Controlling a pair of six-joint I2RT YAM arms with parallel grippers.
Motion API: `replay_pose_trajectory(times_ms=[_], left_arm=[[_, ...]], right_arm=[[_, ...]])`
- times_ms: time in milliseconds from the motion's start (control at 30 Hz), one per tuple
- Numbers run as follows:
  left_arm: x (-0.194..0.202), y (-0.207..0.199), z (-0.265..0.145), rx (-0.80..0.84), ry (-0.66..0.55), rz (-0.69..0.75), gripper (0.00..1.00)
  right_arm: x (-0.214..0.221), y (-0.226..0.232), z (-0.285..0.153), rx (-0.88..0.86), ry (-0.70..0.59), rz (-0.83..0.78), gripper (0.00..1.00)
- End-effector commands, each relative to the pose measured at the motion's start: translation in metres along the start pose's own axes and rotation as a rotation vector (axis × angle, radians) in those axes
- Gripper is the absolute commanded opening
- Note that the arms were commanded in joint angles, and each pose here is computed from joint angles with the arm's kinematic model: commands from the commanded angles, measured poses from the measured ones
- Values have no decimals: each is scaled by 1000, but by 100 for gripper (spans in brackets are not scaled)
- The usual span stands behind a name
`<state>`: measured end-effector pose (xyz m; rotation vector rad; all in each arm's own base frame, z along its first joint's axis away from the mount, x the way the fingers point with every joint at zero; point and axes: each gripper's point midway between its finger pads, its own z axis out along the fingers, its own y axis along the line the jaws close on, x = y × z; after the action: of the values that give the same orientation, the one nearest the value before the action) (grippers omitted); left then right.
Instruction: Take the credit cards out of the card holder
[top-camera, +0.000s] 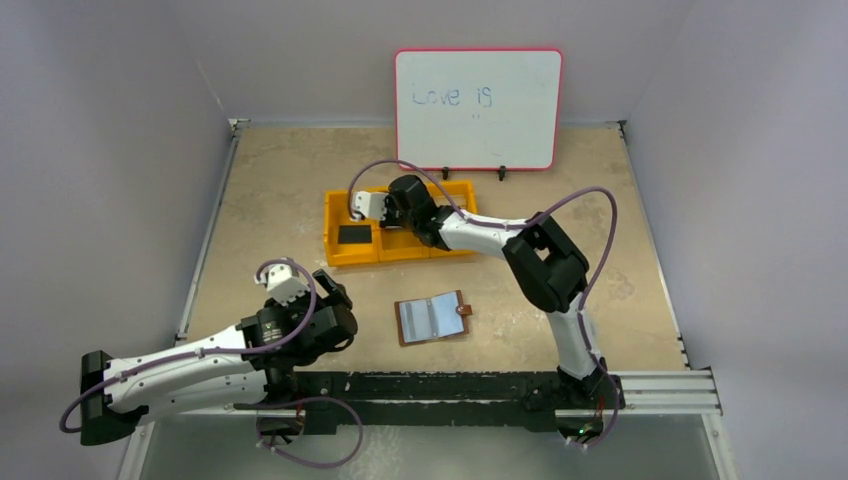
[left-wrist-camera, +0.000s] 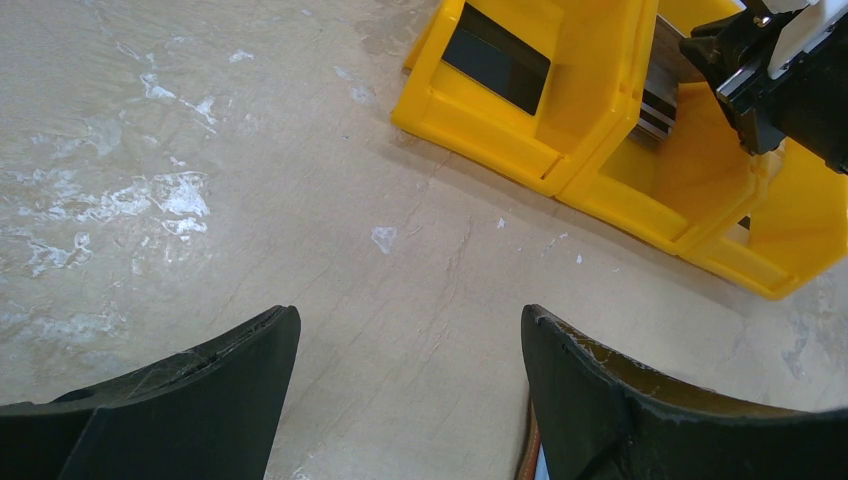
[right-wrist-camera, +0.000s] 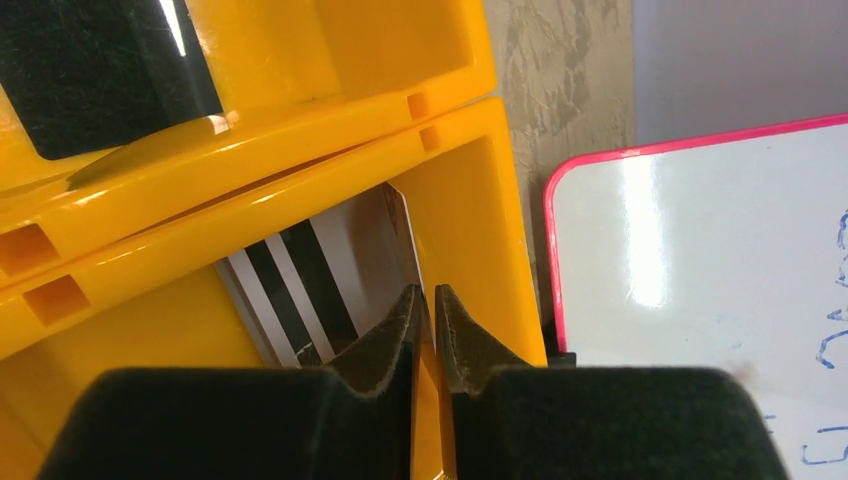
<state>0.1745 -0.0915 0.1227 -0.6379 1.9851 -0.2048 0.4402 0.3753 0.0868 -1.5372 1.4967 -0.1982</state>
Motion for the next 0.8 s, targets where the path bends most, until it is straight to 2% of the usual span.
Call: replay_pose_trajectory(times_ms=[0, 133, 233, 267, 300, 467, 567, 633, 733, 767], left_arm=[[-9, -5, -1, 12, -33, -22, 81], [-9, -6, -1, 14, -32, -25, 81], [-8, -9, -2, 24, -26, -22, 81], [-8, -10, -2, 28, -23, -25, 81], [-7, -12, -2, 31, -20, -27, 81], [-4, -19, -1, 45, -11, -20, 81], [1, -23, 0, 44, 0, -9, 82], [3, -26, 1, 43, 6, 0, 82], [8, -30, 3, 47, 12, 11, 82], [10, -33, 4, 51, 14, 11, 82]], right_arm=[[-21, -21, -3, 58, -50, -13, 11], [-36, -26, -14, 60, -94, 28, 15], [-59, -41, -36, 92, -180, 69, 17], [-68, -45, -45, 97, -222, 86, 20], [-74, -48, -54, 99, -259, 107, 29], [-91, -66, -96, 137, -356, 236, 32], [-90, -65, -122, 141, -394, 407, 33], [-97, -45, -146, 43, -469, 563, 34], [-96, -16, -175, -79, -514, 891, 49], [-95, -5, -181, -134, -492, 1024, 50]])
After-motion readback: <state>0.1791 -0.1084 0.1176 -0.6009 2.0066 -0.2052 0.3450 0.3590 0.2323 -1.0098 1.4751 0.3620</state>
